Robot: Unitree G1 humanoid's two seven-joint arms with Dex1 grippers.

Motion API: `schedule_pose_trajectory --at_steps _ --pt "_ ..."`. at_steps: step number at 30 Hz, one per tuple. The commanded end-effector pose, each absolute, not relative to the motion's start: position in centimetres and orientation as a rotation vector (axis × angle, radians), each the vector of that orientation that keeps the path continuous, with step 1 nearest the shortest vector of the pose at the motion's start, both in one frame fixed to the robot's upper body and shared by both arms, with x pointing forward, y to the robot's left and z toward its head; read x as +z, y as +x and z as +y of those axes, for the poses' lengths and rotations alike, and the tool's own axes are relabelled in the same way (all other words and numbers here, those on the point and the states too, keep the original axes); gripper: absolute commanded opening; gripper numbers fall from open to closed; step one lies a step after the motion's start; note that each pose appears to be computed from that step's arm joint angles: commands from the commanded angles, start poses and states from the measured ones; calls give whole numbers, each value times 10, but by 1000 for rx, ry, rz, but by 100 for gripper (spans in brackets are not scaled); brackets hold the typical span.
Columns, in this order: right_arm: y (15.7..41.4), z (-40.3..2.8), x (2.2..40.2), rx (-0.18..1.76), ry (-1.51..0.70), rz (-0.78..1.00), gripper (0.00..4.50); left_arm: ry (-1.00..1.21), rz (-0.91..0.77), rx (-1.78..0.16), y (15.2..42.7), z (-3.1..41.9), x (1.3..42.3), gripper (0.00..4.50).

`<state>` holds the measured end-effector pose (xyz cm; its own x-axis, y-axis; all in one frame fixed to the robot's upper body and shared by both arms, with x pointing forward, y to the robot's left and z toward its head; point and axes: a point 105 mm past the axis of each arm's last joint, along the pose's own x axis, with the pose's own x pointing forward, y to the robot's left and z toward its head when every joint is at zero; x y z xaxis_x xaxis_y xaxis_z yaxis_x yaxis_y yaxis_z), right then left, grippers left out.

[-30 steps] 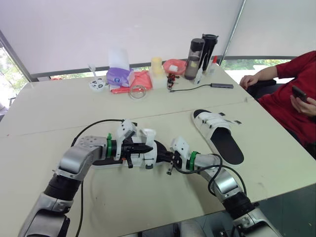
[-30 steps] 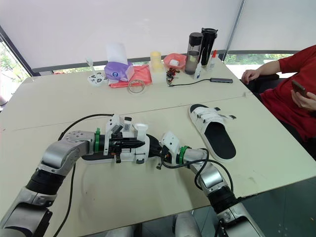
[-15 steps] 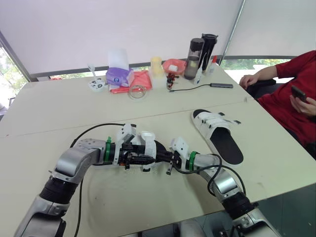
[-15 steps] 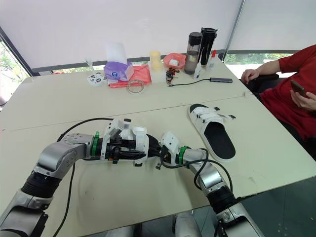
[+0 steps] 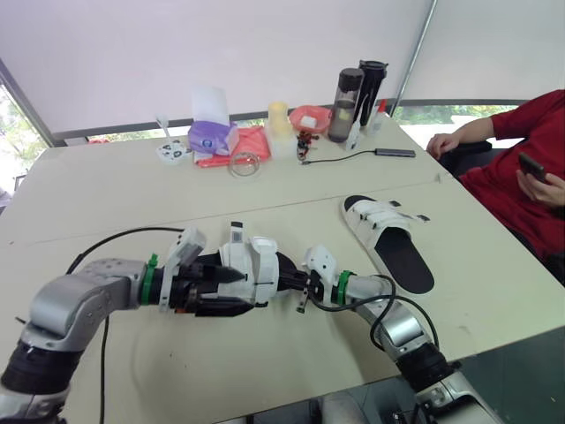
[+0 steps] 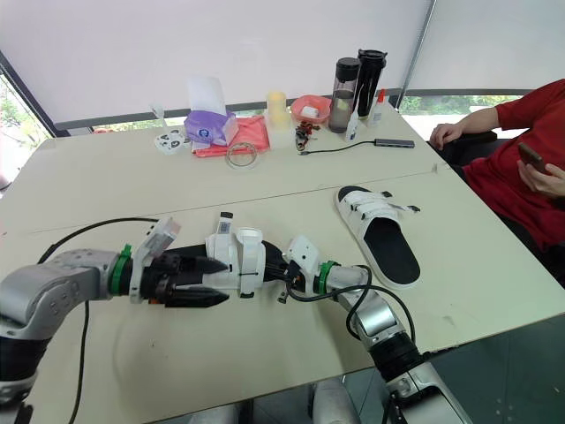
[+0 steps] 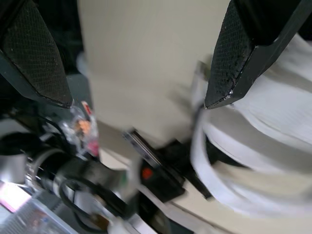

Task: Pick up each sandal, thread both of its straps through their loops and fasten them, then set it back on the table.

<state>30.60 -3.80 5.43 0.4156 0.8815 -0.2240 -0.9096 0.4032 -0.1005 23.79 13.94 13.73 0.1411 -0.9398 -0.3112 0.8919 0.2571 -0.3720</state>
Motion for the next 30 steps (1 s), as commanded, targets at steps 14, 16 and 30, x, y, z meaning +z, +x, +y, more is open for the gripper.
schedule_pose_trajectory --at_steps 14,16,30 --pt "284 -61 -27 1111 -274 493 0 16 520 -1265 234 130 95 445" --pt "284 -61 -26 1109 -273 493 0 8 508 -1254 240 127 91 445" --pt "282 -65 -28 1085 -266 498 0 -13 491 -1254 264 112 79 445"
